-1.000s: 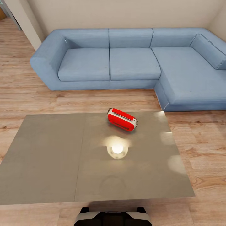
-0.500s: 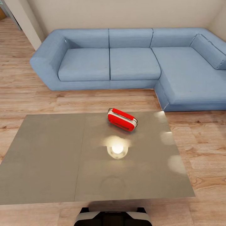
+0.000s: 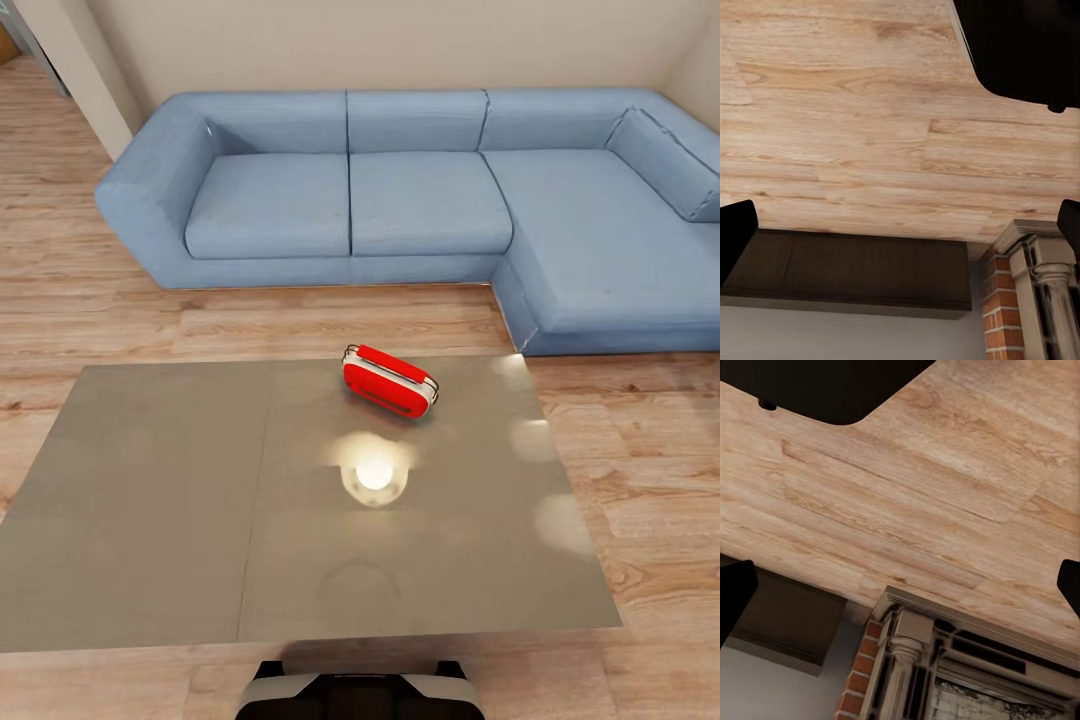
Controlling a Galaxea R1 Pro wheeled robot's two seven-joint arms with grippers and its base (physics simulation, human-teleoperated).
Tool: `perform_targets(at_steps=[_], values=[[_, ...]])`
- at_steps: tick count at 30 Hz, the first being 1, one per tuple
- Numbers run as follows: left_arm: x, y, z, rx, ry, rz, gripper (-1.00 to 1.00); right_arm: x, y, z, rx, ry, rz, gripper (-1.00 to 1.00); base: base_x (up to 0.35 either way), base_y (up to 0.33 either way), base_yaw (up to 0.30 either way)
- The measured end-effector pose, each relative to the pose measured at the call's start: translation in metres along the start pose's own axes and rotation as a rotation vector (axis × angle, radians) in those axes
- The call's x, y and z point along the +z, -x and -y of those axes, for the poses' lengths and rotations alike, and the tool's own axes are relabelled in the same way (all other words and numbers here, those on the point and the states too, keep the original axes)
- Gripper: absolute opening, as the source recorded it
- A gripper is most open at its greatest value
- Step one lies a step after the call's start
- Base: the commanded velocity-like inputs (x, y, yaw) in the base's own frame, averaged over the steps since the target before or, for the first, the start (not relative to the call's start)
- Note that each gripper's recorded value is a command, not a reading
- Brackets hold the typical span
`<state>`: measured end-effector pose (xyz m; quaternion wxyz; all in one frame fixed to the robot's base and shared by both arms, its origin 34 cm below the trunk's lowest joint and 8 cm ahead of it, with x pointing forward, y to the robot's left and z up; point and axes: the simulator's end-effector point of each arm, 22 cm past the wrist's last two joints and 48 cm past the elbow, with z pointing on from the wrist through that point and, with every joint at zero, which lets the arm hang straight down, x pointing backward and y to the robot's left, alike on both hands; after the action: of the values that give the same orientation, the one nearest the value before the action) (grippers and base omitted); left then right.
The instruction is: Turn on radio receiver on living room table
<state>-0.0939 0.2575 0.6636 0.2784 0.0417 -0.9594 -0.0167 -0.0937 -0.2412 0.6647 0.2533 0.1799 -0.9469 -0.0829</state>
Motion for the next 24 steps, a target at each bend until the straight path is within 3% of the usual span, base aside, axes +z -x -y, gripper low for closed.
perform_targets(at_steps=[12, 24], values=[[0.0, 0.0001, -0.0008, 0.004, 0.0, 0.0, 1.0, 0.0001, 0.0002, -0.001, 0.001, 0.001, 0.0, 1.0, 0.131, 0.0, 0.0], [0.0, -0.0014, -0.0014, -0.001, 0.002, -0.004, 1.0, 0.0, -0.0017, -0.0021, 0.002, 0.003, -0.007, 1.0, 0.018, 0.0, 0.0]])
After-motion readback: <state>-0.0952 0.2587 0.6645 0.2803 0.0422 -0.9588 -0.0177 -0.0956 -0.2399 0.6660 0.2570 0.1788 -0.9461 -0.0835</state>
